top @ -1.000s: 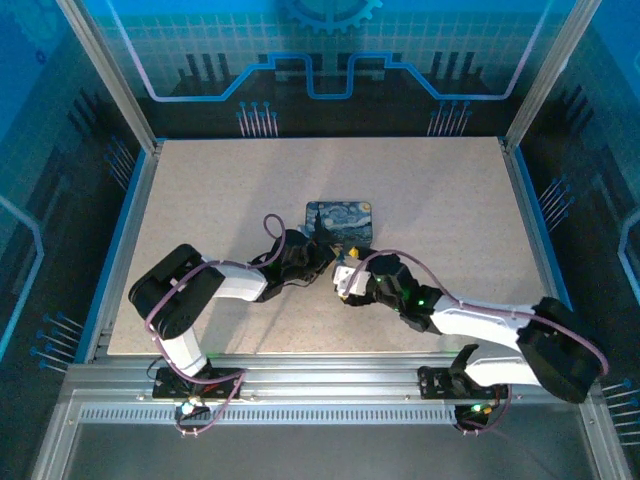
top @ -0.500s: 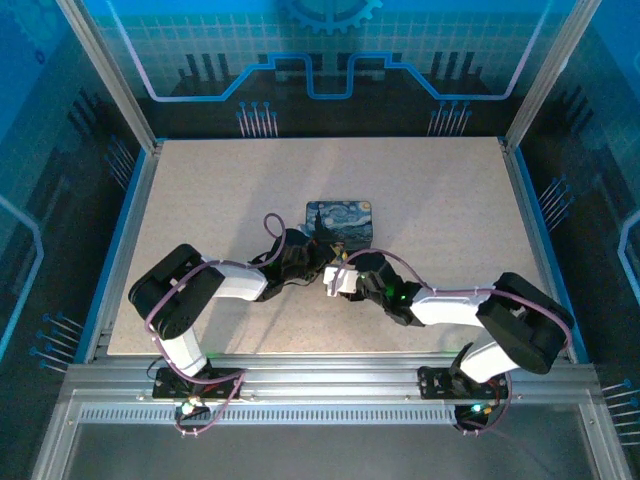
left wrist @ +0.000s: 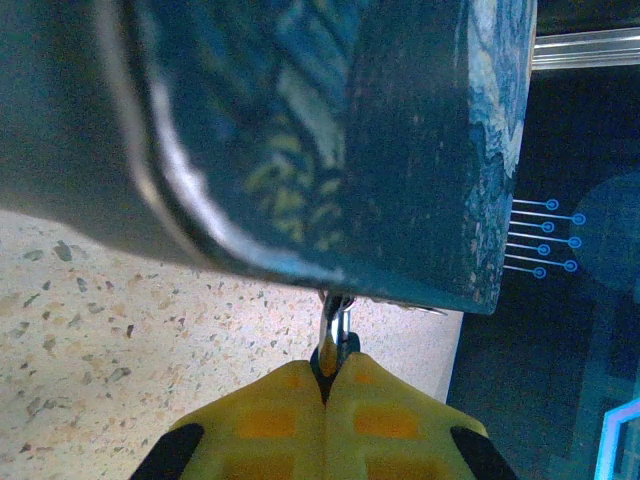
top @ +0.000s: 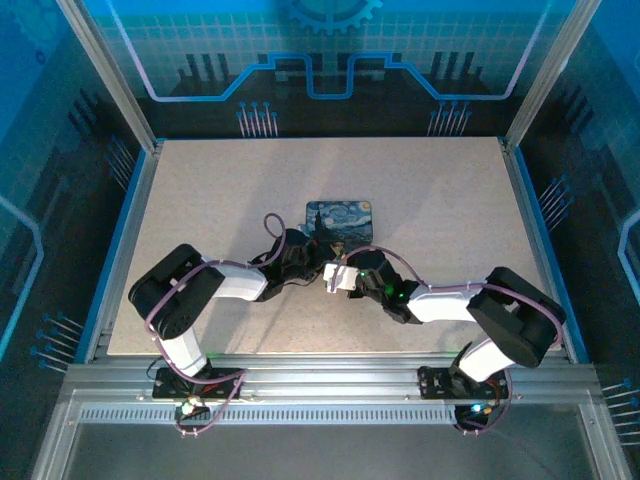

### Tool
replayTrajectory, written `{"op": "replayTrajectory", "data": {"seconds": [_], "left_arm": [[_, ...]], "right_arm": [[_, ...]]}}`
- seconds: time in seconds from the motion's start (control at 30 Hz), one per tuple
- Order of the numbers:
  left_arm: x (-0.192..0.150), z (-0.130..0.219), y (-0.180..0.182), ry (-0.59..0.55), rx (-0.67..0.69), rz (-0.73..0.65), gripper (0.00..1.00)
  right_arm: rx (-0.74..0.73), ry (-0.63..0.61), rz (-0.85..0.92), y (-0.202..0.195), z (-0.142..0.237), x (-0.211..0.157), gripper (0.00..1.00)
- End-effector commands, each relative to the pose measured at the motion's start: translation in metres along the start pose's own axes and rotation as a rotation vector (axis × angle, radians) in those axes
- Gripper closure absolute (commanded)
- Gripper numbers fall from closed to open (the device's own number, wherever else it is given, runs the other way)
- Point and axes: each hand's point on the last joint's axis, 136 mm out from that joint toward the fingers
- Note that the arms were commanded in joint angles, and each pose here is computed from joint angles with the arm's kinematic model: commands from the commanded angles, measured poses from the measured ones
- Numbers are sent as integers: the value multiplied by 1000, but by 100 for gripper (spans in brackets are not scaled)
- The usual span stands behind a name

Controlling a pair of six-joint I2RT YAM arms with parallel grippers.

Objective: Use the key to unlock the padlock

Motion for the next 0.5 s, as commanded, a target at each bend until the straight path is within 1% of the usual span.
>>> {"op": "replayTrajectory", "data": {"seconds": [0.0, 0.47], "left_arm": [[11, 3, -27, -38, -69, -19, 100], [12, 3, -27, -42, -67, -18, 100]], "right_arm": [[-37, -38, -19, -12, -4, 12, 65], [-82, -14, -21, -17, -9, 6, 80]]}}
Point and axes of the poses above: each hand's point on the last joint's axis, 136 mm out from that joint toward the fingers, its own z axis back along the fingers, its own y axis along the line the jaws close on, x = y × z, and after that the axes turned 12 degrees about -z, right-handed
